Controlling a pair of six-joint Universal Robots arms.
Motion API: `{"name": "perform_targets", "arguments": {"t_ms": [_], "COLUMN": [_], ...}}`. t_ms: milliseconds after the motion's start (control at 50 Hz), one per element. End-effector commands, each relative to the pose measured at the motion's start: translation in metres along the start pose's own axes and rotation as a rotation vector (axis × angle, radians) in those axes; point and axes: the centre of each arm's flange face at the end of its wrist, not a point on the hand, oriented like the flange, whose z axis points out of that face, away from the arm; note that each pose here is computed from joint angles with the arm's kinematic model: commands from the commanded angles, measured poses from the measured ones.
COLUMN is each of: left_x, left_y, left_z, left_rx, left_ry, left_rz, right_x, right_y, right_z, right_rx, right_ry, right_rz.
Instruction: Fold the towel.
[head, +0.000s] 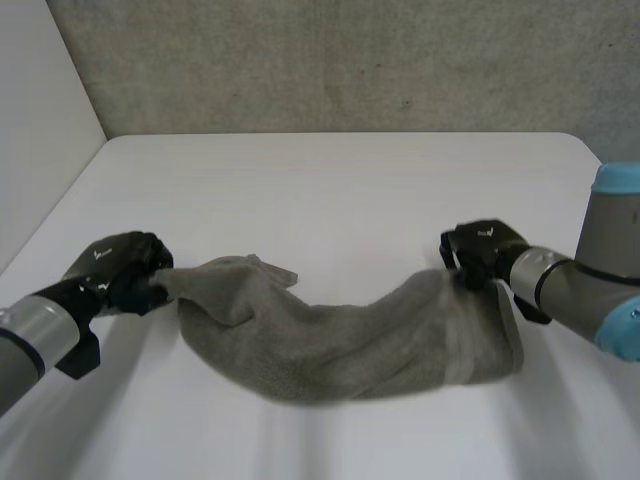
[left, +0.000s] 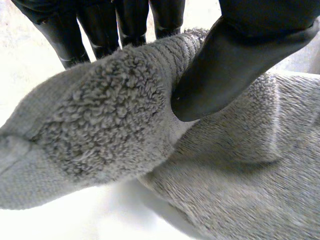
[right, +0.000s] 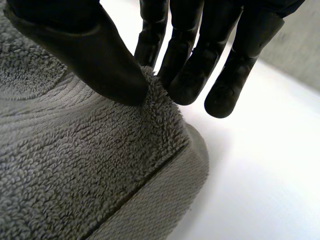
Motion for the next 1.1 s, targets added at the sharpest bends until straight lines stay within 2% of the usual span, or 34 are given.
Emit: {"name": "perform_targets", "arguments": {"t_ms": [20,40,60,80,100,120,140,160,180,200,240,320,380,400,420,460,480,500,520,540,560,580,600,620,640,660,680,700,720,780,800,840,900,1100], "left_x": [-0.008,-0.008,-0.007,-0.007,-0.003,0.002,0.002,0.009,0.016,0.016,0.024,0.028,0.027,0.023,0.023,0.017,0.007,-0.006,-0.006,-0.016,-0.022,-0.022,-0.023,-0.023,-0.022,-0.019,-0.019,-0.019,-0.021,-0.027,-0.027,-0.026,-0.028,-0.034], "left_y": [-0.025,-0.042,-0.066,-0.067,-0.096,-0.130,-0.131,-0.165,-0.199,-0.199,-0.258,-0.291,-0.298,-0.295,-0.295,-0.285,-0.268,-0.245,-0.245,-0.217,-0.185,-0.184,-0.154,-0.154,-0.124,-0.096,-0.096,-0.068,-0.041,-0.002,-0.002,0.018,0.023,0.012], "left_z": [0.034,0.047,0.060,0.060,0.071,0.077,0.077,0.078,0.075,0.075,0.059,0.046,0.043,0.045,0.045,0.050,0.058,0.065,0.065,0.072,0.078,0.078,0.082,0.082,0.084,0.085,0.085,0.084,0.083,0.076,0.076,0.070,0.063,0.049], "left_rx": [0.069,0.119,0.188,0.189,0.276,0.376,0.377,0.483,0.591,0.592,0.794,0.928,0.967,0.955,0.955,0.921,0.863,0.792,0.791,0.706,0.608,0.607,0.520,0.519,0.439,0.376,0.375,0.318,0.272,0.209,0.209,0.166,0.127,0.056], "left_ry": [0.028,0.039,0.055,0.055,0.060,0.052,0.052,0.032,0.009,0.009,-0.034,-0.035,-0.006,-0.001,-0.001,-0.004,-0.020,-0.046,-0.047,-0.054,-0.041,-0.041,-0.007,-0.007,0.033,0.069,0.069,0.093,0.100,0.096,0.096,0.091,0.074,0.033], "left_rz": [0.052,0.083,0.122,0.122,0.167,0.203,0.203,0.234,0.252,0.252,0.267,0.248,0.211,0.184,0.184,0.156,0.130,0.110,0.110,0.090,0.071,0.071,0.054,0.054,0.034,0.019,0.019,0.006,0.005,0.036,0.036,0.086,0.111,0.081], "right_x": [0.016,0.016,0.021,0.029,0.029,0.037,0.043,0.043,0.050,0.050,0.068,0.071,0.066,0.062,0.062,0.054,0.054,0.048,0.042,0.042,0.037,0.033,0.033,0.028,0.028,0.022,0.016,0.016,0.012,0.005,0.001,-0.004,-0.007,-0.007], "right_y": [-0.078,-0.079,-0.108,-0.141,-0.141,-0.175,-0.209,-0.209,-0.239,-0.239,-0.283,-0.295,-0.279,-0.259,-0.259,-0.215,-0.215,-0.190,-0.163,-0.163,-0.136,-0.113,-0.113,-0.091,-0.091,-0.070,-0.050,-0.050,-0.031,0.001,0.010,0.020,0.029,0.011], "right_z": [0.008,0.008,0.008,0.005,0.005,-0.005,-0.019,-0.019,-0.035,-0.035,-0.077,-0.092,-0.080,-0.068,-0.067,-0.045,-0.045,-0.035,-0.026,-0.026,-0.020,-0.017,-0.017,-0.014,-0.014,-0.011,-0.010,-0.010,-0.010,-0.012,-0.013,-0.016,-0.022,-0.052], "right_rx": [0.250,0.251,0.343,0.452,0.453,0.566,0.691,0.692,0.816,0.817,1.025,1.090,1.003,0.905,0.904,0.714,0.713,0.623,0.540,0.539,0.467,0.414,0.414,0.373,0.372,0.337,0.301,0.300,0.266,0.203,0.182,0.159,0.124,0.101], "right_ry": [0.057,0.058,0.083,0.123,0.124,0.178,0.234,0.234,0.290,0.291,0.374,0.362,0.309,0.261,0.261,0.161,0.161,0.116,0.078,0.077,0.047,0.031,0.031,0.023,0.023,0.012,0.004,0.004,0.000,-0.014,-0.023,-0.037,-0.048,-0.031], "right_rz": [-0.103,-0.103,-0.138,-0.168,-0.168,-0.185,-0.187,-0.187,-0.166,-0.166,-0.099,-0.049,-0.047,-0.048,-0.048,-0.078,-0.078,-0.097,-0.113,-0.113,-0.127,-0.144,-0.144,-0.164,-0.164,-0.179,-0.192,-0.192,-0.197,-0.199,-0.207,-0.212,-0.244,-0.279]}}
